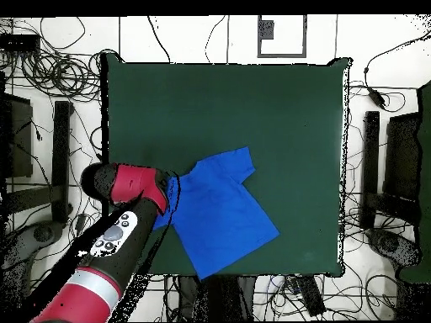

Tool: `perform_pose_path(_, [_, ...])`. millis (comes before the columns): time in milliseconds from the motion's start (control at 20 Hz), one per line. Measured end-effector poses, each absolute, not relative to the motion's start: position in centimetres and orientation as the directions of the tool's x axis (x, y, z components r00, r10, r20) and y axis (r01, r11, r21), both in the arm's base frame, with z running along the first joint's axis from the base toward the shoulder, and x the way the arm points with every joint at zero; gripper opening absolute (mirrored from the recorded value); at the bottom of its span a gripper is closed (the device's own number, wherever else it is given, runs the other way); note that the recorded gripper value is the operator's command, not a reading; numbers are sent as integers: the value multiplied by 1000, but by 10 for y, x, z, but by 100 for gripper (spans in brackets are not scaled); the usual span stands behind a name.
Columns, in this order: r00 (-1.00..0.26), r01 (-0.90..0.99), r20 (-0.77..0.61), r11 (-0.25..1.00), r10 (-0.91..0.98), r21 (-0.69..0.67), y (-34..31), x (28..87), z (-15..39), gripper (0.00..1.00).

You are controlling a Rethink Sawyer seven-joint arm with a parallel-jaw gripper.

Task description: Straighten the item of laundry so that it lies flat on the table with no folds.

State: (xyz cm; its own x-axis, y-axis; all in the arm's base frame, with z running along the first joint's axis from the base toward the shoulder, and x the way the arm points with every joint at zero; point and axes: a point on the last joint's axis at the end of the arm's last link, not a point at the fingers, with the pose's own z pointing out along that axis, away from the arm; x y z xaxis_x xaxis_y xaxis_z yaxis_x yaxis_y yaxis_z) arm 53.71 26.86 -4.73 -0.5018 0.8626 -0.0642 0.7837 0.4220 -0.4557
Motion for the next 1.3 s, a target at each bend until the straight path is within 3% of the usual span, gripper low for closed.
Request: perform_pose_path(1300, [-436,837,-14,400,900,-373,299,559,-27,100])
